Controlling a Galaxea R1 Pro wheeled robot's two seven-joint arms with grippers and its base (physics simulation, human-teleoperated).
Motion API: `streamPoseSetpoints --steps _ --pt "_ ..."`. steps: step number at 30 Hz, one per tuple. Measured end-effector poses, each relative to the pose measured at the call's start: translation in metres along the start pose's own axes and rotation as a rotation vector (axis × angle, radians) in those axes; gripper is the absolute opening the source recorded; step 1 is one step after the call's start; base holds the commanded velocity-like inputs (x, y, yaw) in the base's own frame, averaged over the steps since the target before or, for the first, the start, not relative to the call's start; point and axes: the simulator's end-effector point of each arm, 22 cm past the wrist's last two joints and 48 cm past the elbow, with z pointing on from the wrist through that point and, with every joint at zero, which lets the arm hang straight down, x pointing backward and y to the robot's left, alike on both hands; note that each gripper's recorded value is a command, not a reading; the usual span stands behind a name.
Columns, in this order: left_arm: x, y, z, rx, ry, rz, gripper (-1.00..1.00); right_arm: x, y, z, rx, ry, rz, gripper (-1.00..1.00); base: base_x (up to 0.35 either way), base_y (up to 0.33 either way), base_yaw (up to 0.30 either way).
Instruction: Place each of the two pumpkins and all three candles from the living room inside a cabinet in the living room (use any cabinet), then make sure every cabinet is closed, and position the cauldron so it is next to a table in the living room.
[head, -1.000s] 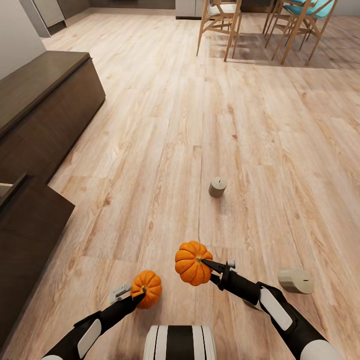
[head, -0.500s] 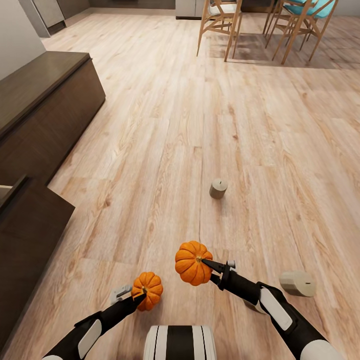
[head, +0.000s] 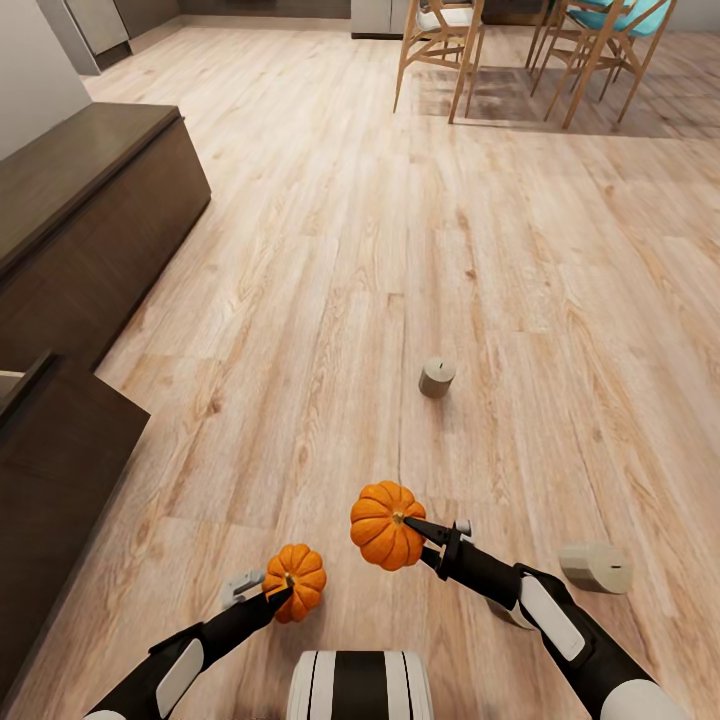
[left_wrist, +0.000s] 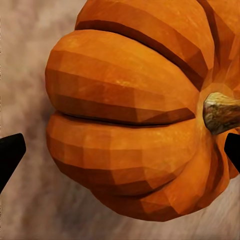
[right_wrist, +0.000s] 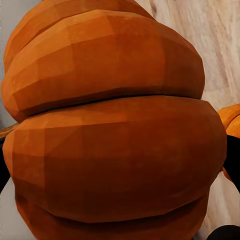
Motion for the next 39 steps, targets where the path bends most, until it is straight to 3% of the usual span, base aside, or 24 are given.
streamPoseSetpoints --steps 11,12,39 --pt "0.0027 -0.0006 0.0020 0.016 0.003 -0.011 1.00 0.0012 -0.0057 -0.0001 0.003 0.002 0.011 -1.00 0.000 0.000 0.000" --pt "0.0027 -0.0005 0.0020 0.016 0.003 -0.011 -1.00 0.0012 -0.0057 -0.0001 0.003 0.002 0.012 -1.00 0.000 0.000 0.000" --pt "-0.0003 0.0012 0.0001 -0.006 -0.001 0.003 -1.00 0.0001 0.0016 0.0000 -0.007 0.001 0.003 -1.00 0.000 0.000 0.000"
